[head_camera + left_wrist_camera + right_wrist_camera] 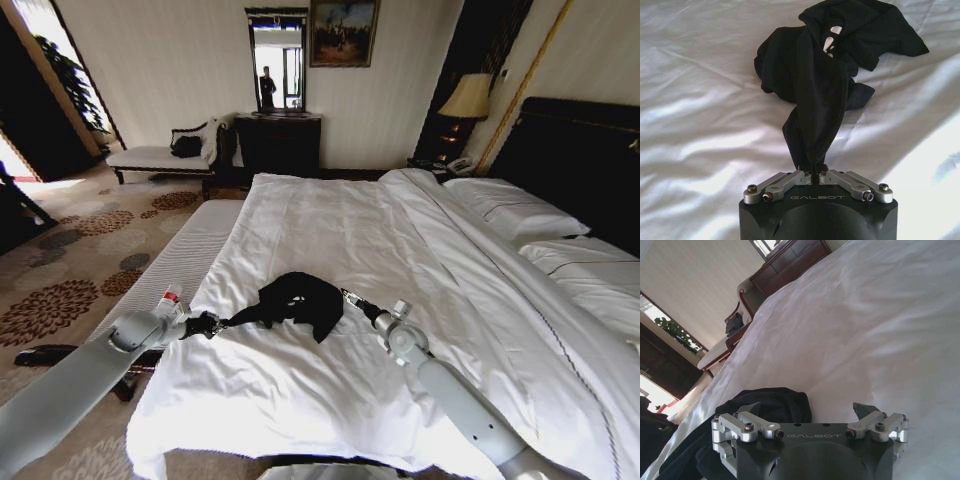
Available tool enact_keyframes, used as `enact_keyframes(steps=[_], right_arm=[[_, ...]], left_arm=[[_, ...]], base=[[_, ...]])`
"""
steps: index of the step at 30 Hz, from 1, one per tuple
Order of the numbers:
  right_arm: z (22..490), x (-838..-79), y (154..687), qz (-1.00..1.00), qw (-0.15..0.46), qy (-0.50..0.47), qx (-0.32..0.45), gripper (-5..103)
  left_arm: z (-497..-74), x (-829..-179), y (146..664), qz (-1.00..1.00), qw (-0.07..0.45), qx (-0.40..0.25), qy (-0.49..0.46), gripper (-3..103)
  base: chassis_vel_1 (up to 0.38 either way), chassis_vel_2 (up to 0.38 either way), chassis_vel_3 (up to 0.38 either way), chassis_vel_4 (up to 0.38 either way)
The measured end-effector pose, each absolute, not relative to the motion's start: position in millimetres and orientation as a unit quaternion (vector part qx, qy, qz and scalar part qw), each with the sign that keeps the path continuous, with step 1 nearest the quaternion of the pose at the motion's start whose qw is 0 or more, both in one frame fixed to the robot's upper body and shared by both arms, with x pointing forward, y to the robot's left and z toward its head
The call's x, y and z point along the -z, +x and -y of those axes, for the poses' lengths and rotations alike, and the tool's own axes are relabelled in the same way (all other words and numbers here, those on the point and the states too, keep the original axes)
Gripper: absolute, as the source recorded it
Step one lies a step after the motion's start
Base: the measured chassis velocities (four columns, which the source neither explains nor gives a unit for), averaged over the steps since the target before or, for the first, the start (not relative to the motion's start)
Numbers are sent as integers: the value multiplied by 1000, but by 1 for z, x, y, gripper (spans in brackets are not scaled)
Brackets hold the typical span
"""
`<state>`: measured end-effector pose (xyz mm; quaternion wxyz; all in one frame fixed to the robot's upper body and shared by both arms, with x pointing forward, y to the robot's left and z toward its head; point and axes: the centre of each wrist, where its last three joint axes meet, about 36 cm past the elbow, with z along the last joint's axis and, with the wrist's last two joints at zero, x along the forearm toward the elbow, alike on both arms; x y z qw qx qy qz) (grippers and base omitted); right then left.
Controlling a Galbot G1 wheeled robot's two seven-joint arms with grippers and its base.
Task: Fold the clothes on the bed.
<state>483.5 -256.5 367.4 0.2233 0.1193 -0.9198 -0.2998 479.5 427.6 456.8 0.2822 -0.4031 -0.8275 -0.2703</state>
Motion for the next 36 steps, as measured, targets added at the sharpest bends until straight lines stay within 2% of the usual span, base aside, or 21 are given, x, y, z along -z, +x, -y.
enact_keyframes(steps=[12,15,16,18,20,24,25,28,29,31,33,36], right_arm=[[248,-359,497,921,225,128,291,102],[248,-357,498,920,224,133,292,88],[248,-357,498,920,224,133,292,88],[247,-356,498,920,223,137,293,78],[247,-355,497,919,223,139,293,78],[246,-352,494,918,224,145,294,56],[246,-352,494,918,224,145,294,56],[246,-350,488,917,223,149,295,39],[246,-350,488,917,223,149,295,39],[247,-349,485,917,221,153,295,28],[247,-348,485,917,220,154,296,28],[246,-347,484,917,207,160,302,13]], left_arm=[[-425,-462,481,828,276,271,-405,2],[-426,-463,482,829,276,271,-404,2],[-426,-463,482,829,276,271,-404,2],[-426,-463,484,829,276,272,-404,2],[-427,-463,484,829,276,271,-404,2],[-427,-463,486,830,275,271,-403,2],[-427,-463,486,830,275,271,-403,2],[-428,-461,487,830,277,270,-402,2],[-428,-461,487,830,277,270,-402,2],[-428,-460,488,830,277,269,-402,2],[-428,-460,488,830,277,269,-402,2],[-426,-460,490,831,275,268,-403,2]], base=[[0,0,0,0],[0,0,0,0],[0,0,0,0],[0,0,0,0],[0,0,0,0],[0,0,0,0],[0,0,0,0],[0,0,0,0],[0,0,0,0],[0,0,0,0],[0,0,0,0],[0,0,0,0]])
